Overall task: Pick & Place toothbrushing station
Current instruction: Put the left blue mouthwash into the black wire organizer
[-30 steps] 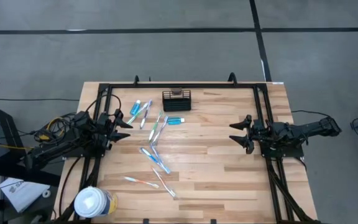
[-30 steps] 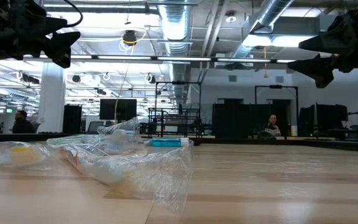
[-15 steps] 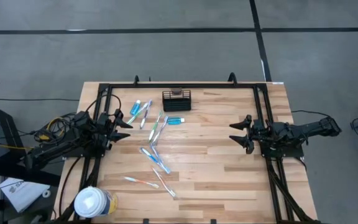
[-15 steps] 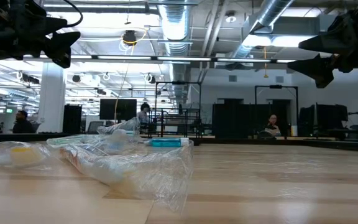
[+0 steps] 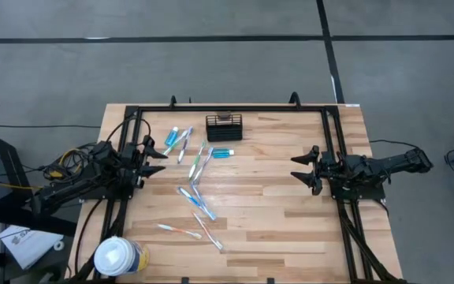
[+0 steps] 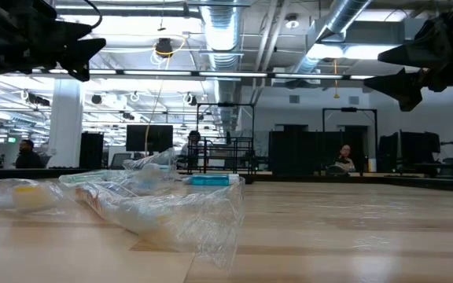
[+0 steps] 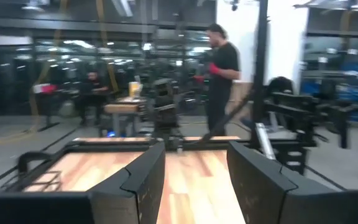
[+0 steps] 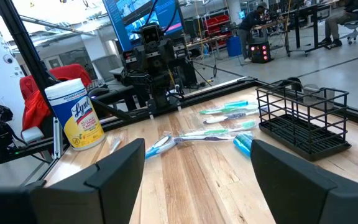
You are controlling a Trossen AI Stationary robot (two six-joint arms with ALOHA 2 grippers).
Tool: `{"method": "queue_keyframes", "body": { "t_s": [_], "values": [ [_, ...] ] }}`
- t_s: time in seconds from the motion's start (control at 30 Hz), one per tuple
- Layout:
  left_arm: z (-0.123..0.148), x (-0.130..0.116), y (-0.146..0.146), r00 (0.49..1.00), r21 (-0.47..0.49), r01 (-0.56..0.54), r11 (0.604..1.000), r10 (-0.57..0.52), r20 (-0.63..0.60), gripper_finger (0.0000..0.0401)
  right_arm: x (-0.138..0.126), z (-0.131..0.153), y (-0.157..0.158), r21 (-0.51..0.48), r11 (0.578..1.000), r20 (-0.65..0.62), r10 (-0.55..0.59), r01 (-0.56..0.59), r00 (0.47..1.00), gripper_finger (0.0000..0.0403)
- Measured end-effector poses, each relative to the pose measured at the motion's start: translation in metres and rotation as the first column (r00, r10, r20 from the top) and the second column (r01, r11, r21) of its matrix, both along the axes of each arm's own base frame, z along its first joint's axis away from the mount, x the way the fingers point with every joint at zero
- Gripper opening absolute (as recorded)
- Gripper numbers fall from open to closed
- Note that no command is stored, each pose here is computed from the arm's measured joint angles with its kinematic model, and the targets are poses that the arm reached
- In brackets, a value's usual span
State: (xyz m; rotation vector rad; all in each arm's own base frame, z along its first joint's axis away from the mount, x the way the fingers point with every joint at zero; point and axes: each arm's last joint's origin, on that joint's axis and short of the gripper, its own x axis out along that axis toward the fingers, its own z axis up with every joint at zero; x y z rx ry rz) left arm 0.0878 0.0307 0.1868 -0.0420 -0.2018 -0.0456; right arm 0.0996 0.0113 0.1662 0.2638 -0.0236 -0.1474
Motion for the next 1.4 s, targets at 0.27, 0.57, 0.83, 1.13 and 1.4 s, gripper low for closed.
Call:
{"method": "queue_keyframes", "body": {
  "t_s": [0.27, 0.57, 0.83, 1.13, 1.4],
  "values": [
    [0.000, 0.001, 0.005, 0.989, -0.108, -0.144, 0.984, 0.146, 0.006, 0.0167, 0.000, 0.000, 0.000, 0.000, 1.000, 0.000, 0.000, 0.000, 1.000, 0.0282],
    [0.000, 0.004, 0.009, 0.977, -0.185, -0.209, 0.960, 0.213, 0.003, 0.0167, 0.000, 0.000, -0.002, 0.000, 0.999, 0.001, -0.042, 0.042, 0.999, 0.0282],
    [0.001, 0.007, 0.012, 0.974, -0.197, -0.221, 0.955, 0.226, 0.004, 0.0167, 0.000, 0.000, -0.005, -0.044, 0.996, -0.005, -0.077, 0.076, 0.997, 0.0282],
    [-0.002, 0.012, 0.014, 0.977, -0.290, -0.210, 0.934, 0.209, -0.036, 0.0167, -0.001, 0.008, -0.011, 0.033, 0.983, 0.079, -0.180, 0.178, 0.980, 0.0282],
    [0.003, 0.012, 0.016, 0.971, -0.361, -0.213, 0.908, 0.236, 0.021, 0.0167, -0.003, 0.018, -0.017, 0.212, 0.952, 0.208, -0.266, 0.222, 0.941, 0.0282]
  ]
}}
